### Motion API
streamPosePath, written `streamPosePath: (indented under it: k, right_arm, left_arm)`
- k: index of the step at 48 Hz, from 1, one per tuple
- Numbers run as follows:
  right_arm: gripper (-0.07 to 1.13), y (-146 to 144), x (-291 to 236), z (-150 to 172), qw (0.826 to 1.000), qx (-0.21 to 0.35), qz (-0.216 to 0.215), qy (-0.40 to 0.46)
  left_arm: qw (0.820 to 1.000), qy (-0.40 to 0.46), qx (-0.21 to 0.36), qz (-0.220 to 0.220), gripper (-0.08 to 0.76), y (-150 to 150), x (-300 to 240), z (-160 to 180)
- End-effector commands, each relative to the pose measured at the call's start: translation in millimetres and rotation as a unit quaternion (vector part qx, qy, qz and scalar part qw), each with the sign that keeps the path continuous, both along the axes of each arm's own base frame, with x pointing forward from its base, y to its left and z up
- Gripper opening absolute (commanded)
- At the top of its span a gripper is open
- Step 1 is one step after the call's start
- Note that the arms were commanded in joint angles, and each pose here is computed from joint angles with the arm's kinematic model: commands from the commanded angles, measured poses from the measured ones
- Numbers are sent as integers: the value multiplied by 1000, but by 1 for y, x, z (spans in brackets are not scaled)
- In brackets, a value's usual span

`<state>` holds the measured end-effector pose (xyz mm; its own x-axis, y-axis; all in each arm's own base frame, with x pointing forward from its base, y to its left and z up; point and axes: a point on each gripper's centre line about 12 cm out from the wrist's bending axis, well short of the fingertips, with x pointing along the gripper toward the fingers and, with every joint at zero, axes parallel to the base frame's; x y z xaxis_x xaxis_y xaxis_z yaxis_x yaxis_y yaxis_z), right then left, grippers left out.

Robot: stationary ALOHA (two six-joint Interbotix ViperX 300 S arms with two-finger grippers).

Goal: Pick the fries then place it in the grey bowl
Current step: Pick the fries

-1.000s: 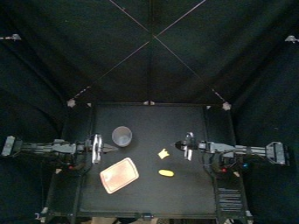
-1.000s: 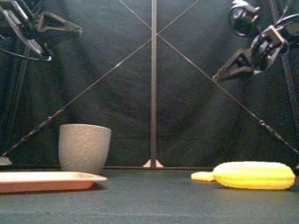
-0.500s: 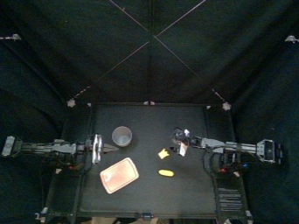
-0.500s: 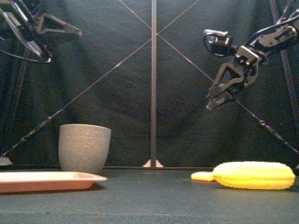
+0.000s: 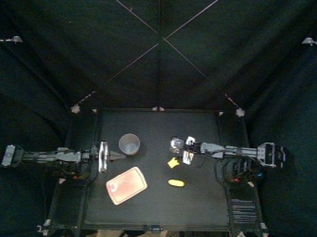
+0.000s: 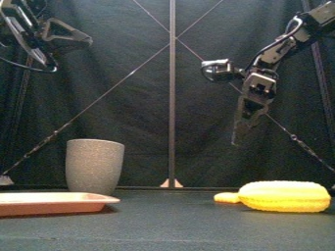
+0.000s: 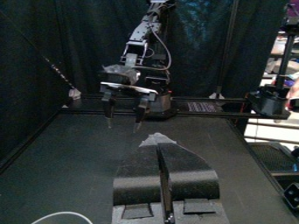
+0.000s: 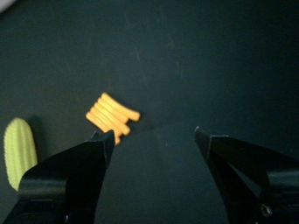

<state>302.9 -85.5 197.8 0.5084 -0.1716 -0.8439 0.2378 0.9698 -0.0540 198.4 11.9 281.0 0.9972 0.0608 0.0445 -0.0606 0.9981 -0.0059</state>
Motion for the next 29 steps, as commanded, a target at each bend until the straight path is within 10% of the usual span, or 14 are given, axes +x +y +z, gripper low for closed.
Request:
streamPosePath:
  k: [1,15,29]
  right_arm:
    - [1059,2,8,-2,998,-2,23,56]
    - [1059,26,49,-32,978,-63,177,94]
    - [1057,28,63,-56,972,-47,197,115]
  left_arm:
    - [1000,-6,1,6,-11,3,2,5]
    - [1000,-1,1,14,-11,6,1,1]
    - [1000,5,-3,14,-11,5,0,-5]
